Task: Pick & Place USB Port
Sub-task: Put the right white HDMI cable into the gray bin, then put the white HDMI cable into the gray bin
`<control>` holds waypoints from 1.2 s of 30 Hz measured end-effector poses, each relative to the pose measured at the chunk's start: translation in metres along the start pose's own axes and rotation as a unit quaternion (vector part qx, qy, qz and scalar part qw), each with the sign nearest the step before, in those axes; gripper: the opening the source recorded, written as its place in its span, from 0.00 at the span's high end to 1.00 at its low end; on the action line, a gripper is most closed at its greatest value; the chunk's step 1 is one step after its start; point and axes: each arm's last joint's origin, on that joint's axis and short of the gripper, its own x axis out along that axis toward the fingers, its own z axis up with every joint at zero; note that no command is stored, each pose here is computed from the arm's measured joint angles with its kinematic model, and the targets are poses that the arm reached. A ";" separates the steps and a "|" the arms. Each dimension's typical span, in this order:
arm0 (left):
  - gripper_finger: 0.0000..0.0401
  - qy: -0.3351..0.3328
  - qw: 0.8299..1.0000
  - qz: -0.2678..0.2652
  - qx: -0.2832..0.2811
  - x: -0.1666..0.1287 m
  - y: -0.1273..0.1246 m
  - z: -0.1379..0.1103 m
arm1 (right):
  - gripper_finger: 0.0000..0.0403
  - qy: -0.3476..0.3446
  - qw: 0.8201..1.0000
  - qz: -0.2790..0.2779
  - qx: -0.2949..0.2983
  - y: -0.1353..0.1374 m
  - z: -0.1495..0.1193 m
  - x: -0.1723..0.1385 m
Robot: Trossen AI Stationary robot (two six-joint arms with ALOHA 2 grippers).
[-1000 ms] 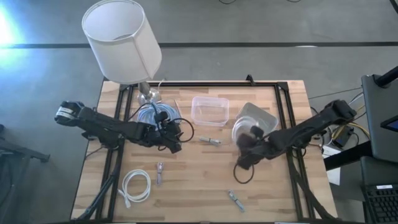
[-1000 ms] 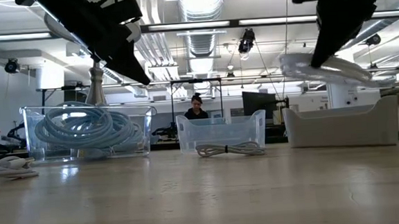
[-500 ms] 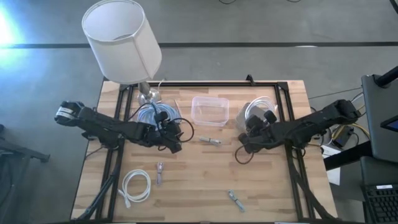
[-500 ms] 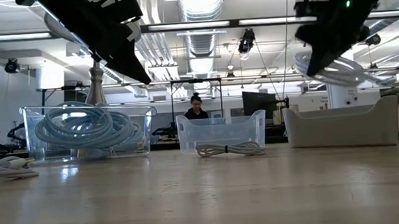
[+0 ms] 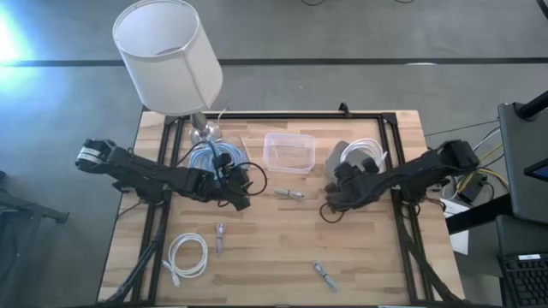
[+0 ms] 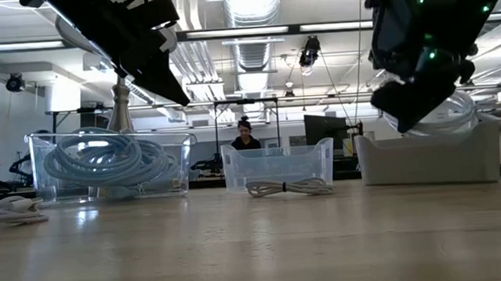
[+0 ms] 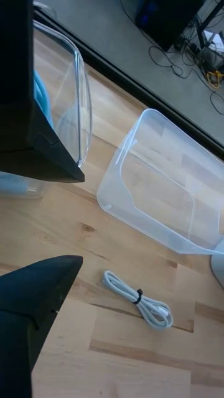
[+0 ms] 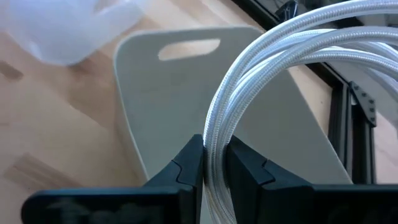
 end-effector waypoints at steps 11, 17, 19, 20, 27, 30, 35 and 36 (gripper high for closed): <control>0.49 0.000 1.000 0.000 0.000 0.000 0.000 0.000 | 0.74 0.039 0.998 -0.017 -0.054 0.016 -0.010 0.013; 0.49 0.000 1.000 0.000 0.000 0.000 0.000 0.000 | 0.65 0.036 0.998 -0.003 -0.052 0.014 -0.005 0.008; 0.49 0.000 1.000 0.000 0.000 0.000 0.000 0.000 | 0.62 0.036 0.998 0.003 -0.051 0.012 -0.004 0.006; 0.49 0.000 1.000 0.000 0.000 0.000 0.000 0.000 | 0.61 0.039 0.998 0.007 -0.053 0.011 -0.003 0.005; 0.49 0.000 1.000 0.000 0.000 0.000 0.000 0.000 | 0.55 0.033 0.996 0.049 -0.070 0.003 0.012 -0.011; 0.49 0.000 1.000 0.000 0.000 0.000 0.000 0.000 | 0.54 0.022 0.995 0.071 -0.068 -0.001 0.021 -0.021; 0.49 0.002 0.999 -0.030 0.019 -0.002 -0.002 0.003 | 0.54 0.003 0.994 0.104 -0.041 -0.005 0.038 -0.036; 0.49 0.002 0.999 -0.043 0.020 -0.003 -0.003 0.005 | 0.54 0.000 0.993 0.108 -0.040 -0.006 0.041 -0.039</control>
